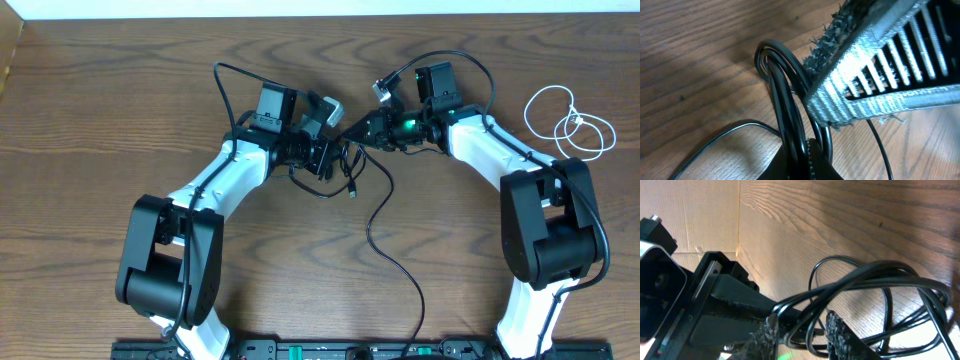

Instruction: Untangle cables

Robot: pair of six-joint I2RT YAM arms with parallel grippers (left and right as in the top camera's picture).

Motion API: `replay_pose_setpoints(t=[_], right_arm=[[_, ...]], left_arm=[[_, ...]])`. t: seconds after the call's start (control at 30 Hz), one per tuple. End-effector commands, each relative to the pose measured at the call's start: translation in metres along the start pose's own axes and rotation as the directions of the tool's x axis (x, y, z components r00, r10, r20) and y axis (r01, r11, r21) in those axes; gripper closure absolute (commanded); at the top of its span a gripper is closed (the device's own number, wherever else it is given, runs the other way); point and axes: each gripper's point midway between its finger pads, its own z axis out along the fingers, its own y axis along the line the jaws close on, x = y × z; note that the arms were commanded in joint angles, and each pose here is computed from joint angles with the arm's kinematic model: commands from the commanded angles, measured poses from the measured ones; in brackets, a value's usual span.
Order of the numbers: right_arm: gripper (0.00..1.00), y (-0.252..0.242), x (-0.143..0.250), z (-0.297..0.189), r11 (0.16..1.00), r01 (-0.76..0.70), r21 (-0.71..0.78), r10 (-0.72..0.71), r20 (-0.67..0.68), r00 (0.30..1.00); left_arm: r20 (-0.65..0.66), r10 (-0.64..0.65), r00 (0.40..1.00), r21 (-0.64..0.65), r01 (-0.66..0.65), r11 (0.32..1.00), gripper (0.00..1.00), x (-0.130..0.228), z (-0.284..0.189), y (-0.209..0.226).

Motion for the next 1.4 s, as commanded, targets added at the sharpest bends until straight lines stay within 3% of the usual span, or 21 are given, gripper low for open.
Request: replay_pose_setpoints(t=[0.0,0.1,0.73,0.8,0.9,1.0,1.17,1.37], right_arm=[[0.77,0.003,0.001,0.005,1.0,-0.005,-0.015,0.004,-0.014,1.0],[0.82,0.003,0.001,0.005,1.0,-0.004,-0.014,0.004,-0.014,1.0],[0.83,-0.001,0.007,0.012,1.0,-0.004,0.019,0.004,-0.026,1.0],[0.85,-0.001,0.007,0.012,1.0,-0.004,0.019,0.004,-0.027,1.0],[0.97,-0.001,0.007,0.012,1.0,-0.004,0.018,0.005,-0.027,1.0],[0.99,0.0,0.007,0.011,1.0,-0.005,0.015,0.005,-0.027,1.0],[0.99,0.014,0.012,0.007,0.996,0.032,-0.08,-0.038,-0.065,0.997],[0.99,0.032,0.021,0.004,0.975,0.106,-0.195,-0.127,-0.099,0.987]], left_arm=[[-0.006,-0.003,1.0,0.002,0.003,1.0,0.92,0.002,0.004,0.001],[-0.006,-0.003,1.0,0.002,0.003,1.0,0.91,0.002,0.004,0.001],[-0.004,-0.001,1.0,0.001,0.001,1.0,0.91,0.002,0.004,0.001],[-0.004,-0.001,1.0,0.002,0.001,1.0,0.91,0.002,0.004,0.001],[-0.004,-0.001,1.0,0.001,0.001,1.0,0.91,0.002,0.004,0.001],[-0.004,-0.001,1.0,0.001,0.001,1.0,0.91,0.001,0.004,0.001],[0.002,-0.005,1.0,0.0,0.005,1.0,0.91,0.0,0.004,0.001],[0.025,-0.099,0.995,-0.015,0.099,0.995,0.92,-0.006,0.003,0.005]])
